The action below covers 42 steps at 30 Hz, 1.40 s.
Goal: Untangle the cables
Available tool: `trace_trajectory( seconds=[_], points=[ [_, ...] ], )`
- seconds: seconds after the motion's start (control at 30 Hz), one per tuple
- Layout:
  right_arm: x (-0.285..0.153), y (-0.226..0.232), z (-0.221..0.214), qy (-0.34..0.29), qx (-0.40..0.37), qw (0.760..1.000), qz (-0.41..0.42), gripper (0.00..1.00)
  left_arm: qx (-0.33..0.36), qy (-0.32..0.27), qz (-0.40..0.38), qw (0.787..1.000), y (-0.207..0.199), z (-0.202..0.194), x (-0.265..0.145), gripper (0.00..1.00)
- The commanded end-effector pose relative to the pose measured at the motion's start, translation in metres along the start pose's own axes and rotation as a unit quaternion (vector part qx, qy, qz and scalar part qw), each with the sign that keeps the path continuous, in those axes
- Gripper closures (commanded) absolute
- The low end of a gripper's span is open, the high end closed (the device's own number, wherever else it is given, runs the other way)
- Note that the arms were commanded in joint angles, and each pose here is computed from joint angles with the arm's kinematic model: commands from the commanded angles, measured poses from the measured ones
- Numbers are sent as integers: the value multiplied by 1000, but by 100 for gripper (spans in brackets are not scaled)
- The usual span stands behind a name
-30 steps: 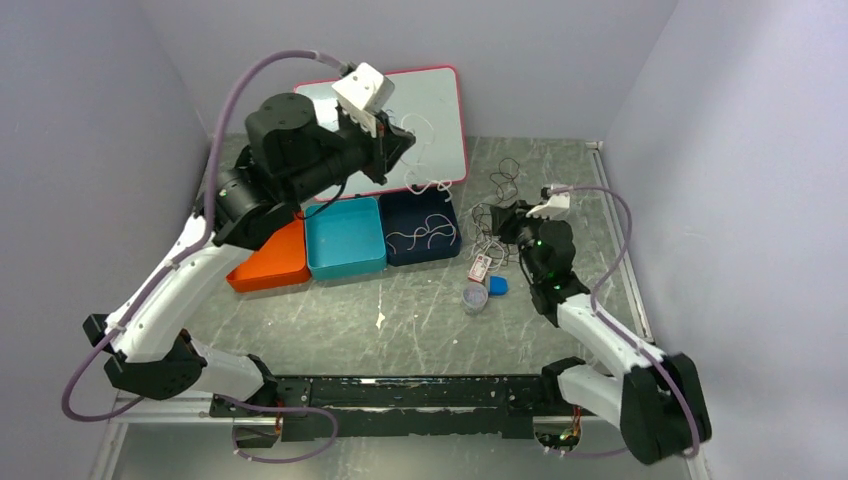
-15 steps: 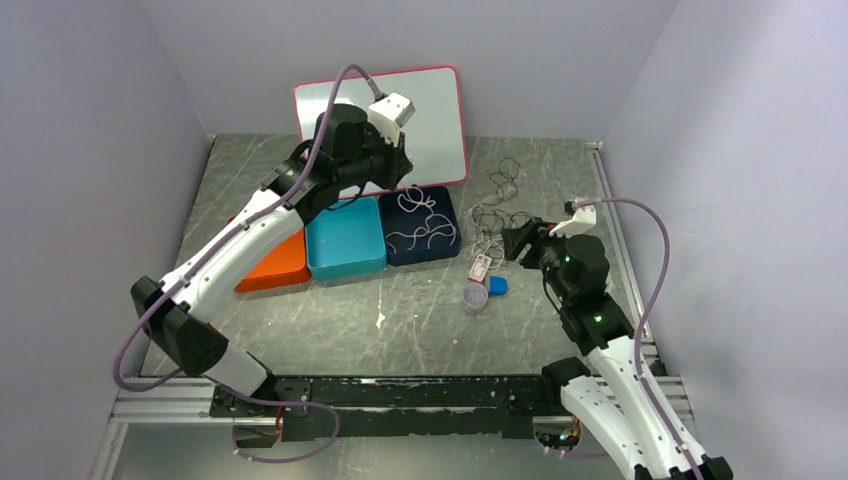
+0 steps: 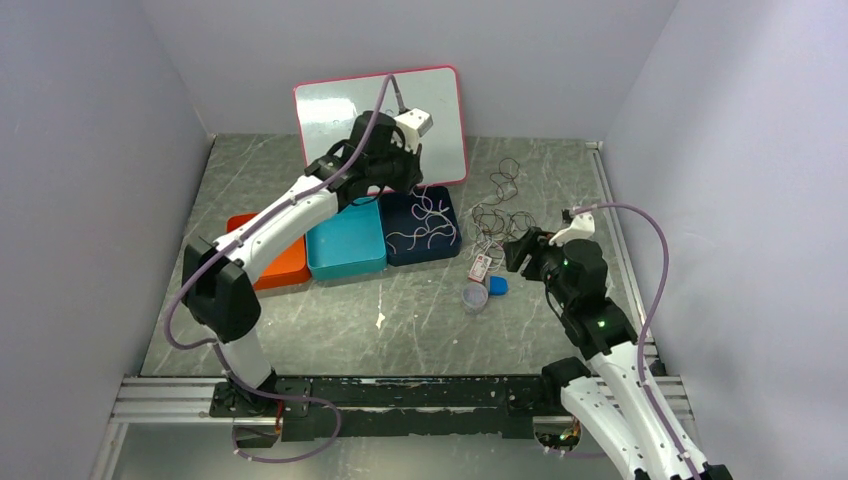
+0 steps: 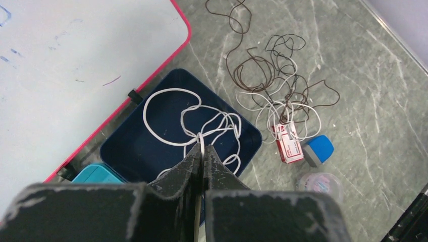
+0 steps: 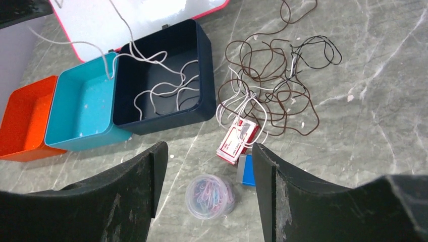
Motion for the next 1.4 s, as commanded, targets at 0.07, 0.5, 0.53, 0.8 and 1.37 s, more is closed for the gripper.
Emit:
trace_trajectory(
  seconds=[0.07,0.5,0.53,0.8,1.37],
  points=[
    [-4,-3,-4,5,0,1000,-5,34,4,-11,-14,1000,6,1,23,93],
    [-2,-1,-10,15,11,1000,2,34,-37,36,-18,999,22,-48,58,93],
    [-1,-1,-11,17,12,1000,2,34,-40,41,-19,998,22,-53,61,93],
    [0,-1,-14,22,14,1000,5,34,-62,84,-32,994,20,-91,80,93],
    [1,-1,-14,20,15,1000,5,34,-61,126,1,990,28,-98,86,61]
  ],
)
Point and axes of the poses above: each gripper's point midway between its finger pads, its own x axis out along the fingers, its own y axis along the line the jaws close on, z = x × y, the point moved 5 cm from there along -x, back along the fingers, and after that the axes turned 3 degrees about x, right-handed, at the moved point
